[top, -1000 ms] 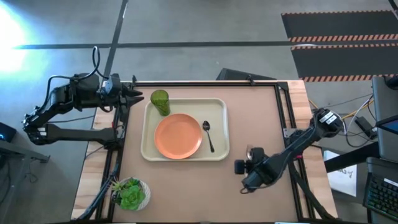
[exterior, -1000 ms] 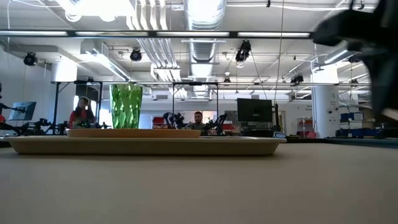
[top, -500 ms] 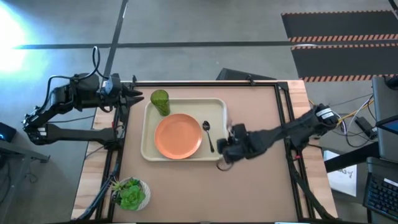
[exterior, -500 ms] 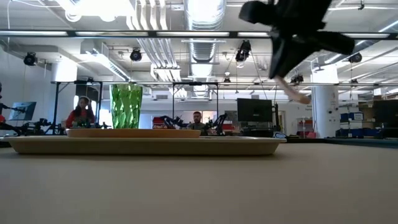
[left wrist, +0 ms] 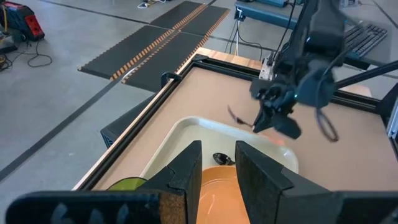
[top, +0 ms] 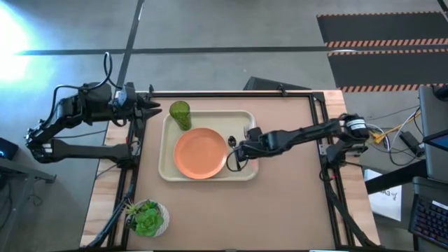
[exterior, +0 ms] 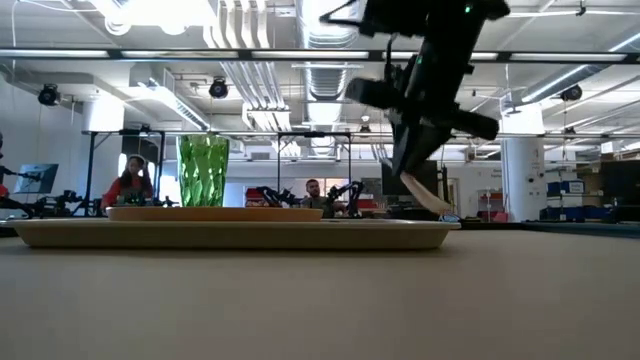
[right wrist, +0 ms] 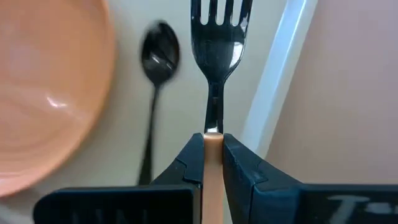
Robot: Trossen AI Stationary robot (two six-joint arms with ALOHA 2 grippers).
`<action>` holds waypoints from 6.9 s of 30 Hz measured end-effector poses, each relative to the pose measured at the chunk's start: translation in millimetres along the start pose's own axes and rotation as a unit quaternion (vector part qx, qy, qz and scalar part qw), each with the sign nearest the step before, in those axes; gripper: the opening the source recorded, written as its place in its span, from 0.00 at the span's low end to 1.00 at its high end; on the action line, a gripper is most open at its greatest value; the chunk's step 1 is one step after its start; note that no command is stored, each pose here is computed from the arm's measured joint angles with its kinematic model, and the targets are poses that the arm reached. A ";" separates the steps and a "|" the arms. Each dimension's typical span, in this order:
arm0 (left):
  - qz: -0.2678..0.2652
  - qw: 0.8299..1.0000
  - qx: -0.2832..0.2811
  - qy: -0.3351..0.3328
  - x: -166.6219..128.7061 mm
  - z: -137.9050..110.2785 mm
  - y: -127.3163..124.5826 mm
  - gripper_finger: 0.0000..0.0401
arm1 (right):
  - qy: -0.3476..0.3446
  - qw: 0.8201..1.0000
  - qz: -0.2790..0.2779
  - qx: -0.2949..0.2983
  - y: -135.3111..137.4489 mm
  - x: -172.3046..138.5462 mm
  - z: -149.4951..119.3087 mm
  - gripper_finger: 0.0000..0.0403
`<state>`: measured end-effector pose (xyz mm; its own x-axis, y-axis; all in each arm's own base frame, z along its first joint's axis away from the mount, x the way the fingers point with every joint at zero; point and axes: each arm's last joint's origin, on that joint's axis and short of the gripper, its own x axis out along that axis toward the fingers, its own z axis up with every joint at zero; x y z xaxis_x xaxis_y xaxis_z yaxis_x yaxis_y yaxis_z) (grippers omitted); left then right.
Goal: Pick and place plate/cup/fork/spoon on tray
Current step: Put the orange fork on the white serving tray to the right of the black spoon, then adjust the black spoon on the white serving tray
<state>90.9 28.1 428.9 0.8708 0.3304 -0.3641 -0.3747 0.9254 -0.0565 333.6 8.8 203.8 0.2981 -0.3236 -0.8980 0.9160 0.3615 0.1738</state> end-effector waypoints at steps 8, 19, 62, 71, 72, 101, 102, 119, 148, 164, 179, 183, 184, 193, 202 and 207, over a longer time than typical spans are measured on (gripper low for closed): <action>0.000 1.000 0.001 0.000 0.1 0.0 0.0 0.20 | 0.056 0.998 -0.006 0.003 4.0 46.9 -13.0 0.05; 0.000 1.000 0.001 0.002 0.2 -0.4 0.0 0.20 | 0.044 0.998 0.032 0.018 11.4 71.5 -12.0 0.04; 0.000 1.000 0.002 0.004 0.1 -0.8 0.1 0.20 | -0.032 0.991 -0.032 0.126 -8.6 81.4 -2.9 0.06; 0.000 1.000 0.002 0.004 0.2 -0.7 0.0 0.20 | -0.032 0.987 -0.025 0.154 -4.3 77.3 -20.2 0.06; 0.000 1.000 0.002 0.004 0.2 -0.8 0.0 0.20 | -0.033 0.987 -0.024 0.155 -3.5 76.5 -22.2 0.06; 0.000 1.000 0.001 0.004 0.2 -0.7 0.1 0.20 | -0.049 0.991 -0.012 0.126 6.3 70.3 -25.4 0.13; 0.000 1.000 0.001 0.004 0.2 -0.7 0.0 0.20 | -0.052 0.991 -0.011 0.125 7.5 69.5 -24.5 0.13; 0.000 1.000 0.000 0.004 0.2 -0.8 0.0 0.20 | -0.069 0.984 -0.042 0.160 2.9 66.8 -23.7 0.13; 0.000 1.000 0.002 0.004 0.0 -0.8 0.1 0.20 | -0.064 0.986 -0.033 0.149 7.3 73.4 -28.6 0.13; 0.000 1.000 0.002 0.004 0.0 -0.8 0.1 0.20 | -0.068 0.987 -0.033 0.143 7.3 72.9 -28.2 0.26; 0.000 1.000 0.002 0.004 0.2 -0.8 0.0 0.20 | -0.089 0.990 0.002 0.106 25.8 54.0 -14.0 0.34; 0.000 1.000 0.002 0.004 0.1 -0.8 0.0 0.20 | -0.094 0.992 0.020 0.076 37.5 44.1 -6.5 0.32; 0.000 1.000 0.002 0.004 0.0 -0.8 0.1 0.20 | -0.095 0.992 0.023 0.074 39.2 42.5 -5.4 0.31; 0.000 1.000 0.002 0.004 0.0 -0.8 0.1 0.20 | -0.043 0.997 0.041 0.053 43.6 41.1 -13.1 0.18; 0.000 1.000 0.002 0.004 0.0 -0.8 0.0 0.20 | -0.035 0.998 0.034 0.037 45.2 48.0 -22.0 0.29; 0.000 1.000 0.002 0.004 0.0 -0.8 0.0 0.20 | -0.033 0.998 0.031 0.036 45.6 52.5 -23.7 0.34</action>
<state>90.6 27.9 428.1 0.8684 0.3292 -0.3709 -0.3737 0.9261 -0.0529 384.7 29.0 155.0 0.3695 -0.3604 -0.8565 0.9115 0.3196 0.2587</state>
